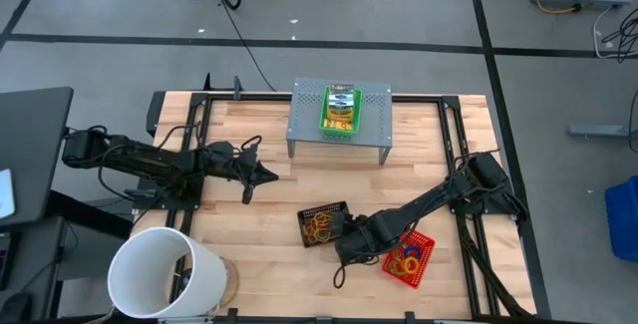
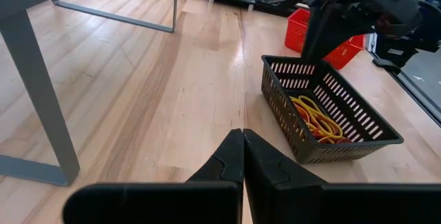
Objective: Pick & Place Office Desk Supplies
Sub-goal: Put the black bin on the shelf
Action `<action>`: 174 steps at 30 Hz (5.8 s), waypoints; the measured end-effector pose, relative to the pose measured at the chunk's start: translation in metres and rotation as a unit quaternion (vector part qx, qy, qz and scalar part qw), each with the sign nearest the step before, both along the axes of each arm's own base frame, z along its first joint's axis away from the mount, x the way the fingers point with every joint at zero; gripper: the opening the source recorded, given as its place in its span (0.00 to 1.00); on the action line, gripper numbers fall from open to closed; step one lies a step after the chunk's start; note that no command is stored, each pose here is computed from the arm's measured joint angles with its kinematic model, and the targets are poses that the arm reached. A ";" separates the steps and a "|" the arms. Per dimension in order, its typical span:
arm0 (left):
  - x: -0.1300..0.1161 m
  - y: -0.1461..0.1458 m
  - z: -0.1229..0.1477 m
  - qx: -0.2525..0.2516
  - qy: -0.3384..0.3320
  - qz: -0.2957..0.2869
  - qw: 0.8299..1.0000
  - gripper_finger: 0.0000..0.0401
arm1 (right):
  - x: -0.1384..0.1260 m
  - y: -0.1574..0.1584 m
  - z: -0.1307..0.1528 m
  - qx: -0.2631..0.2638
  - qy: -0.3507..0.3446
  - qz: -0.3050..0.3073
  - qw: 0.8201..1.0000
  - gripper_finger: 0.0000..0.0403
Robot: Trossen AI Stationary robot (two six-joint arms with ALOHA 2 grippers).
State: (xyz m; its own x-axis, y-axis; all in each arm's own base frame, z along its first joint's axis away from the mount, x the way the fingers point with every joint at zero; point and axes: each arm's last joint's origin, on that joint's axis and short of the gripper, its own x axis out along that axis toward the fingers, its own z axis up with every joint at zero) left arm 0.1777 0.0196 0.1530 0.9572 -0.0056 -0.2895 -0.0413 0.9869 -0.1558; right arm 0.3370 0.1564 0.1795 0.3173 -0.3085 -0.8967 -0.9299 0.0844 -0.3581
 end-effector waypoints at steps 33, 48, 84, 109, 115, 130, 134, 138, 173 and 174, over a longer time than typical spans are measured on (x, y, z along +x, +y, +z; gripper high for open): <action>0.000 0.000 0.000 0.001 0.000 0.000 1.000 0.00 | 0.005 -0.030 -0.041 0.007 0.012 0.127 0.992 0.12; 0.000 0.000 0.000 0.002 -0.001 -0.001 1.000 0.00 | -0.005 -0.017 -0.033 0.062 -0.008 -0.069 0.996 0.01; 0.000 0.000 0.001 0.008 -0.003 -0.003 1.000 0.00 | -0.007 -0.046 0.084 0.088 -0.003 -0.629 0.772 0.00; 0.000 0.000 0.000 0.013 -0.003 -0.004 1.000 0.00 | -0.003 -0.056 0.085 0.049 0.025 -0.492 0.869 0.00; 0.000 0.000 0.000 0.011 -0.002 -0.004 1.000 0.00 | 0.002 -0.050 0.084 0.046 0.018 -0.404 0.914 0.00; 0.000 0.000 0.002 -0.002 -0.009 0.000 1.000 0.00 | 0.049 -0.085 0.087 0.094 -0.104 -0.291 0.946 0.00; 0.001 0.000 0.003 -0.003 -0.014 0.001 1.000 0.00 | 0.056 -0.101 0.089 0.079 -0.119 -0.268 0.953 0.00; 0.001 0.000 0.003 -0.003 -0.014 0.001 1.000 0.00 | 0.062 -0.110 0.090 0.076 -0.129 -0.250 0.957 0.00; 0.024 -0.016 0.054 -0.199 -0.062 -0.139 0.968 0.47 | 0.039 -0.051 0.075 0.033 0.007 -0.074 0.997 0.00; 0.026 -0.017 0.056 -0.173 -0.043 -0.146 0.973 0.51 | 0.040 -0.051 0.075 0.032 0.005 -0.068 0.997 0.00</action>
State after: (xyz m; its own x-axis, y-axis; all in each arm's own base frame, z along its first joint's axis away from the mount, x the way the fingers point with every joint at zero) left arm 0.2042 0.0028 0.2087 0.9207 -0.3642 -0.1402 0.2611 0.8420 -0.4721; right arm 0.3766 0.1055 0.2541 0.2666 -0.2904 -0.9190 -0.9122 0.2318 -0.3379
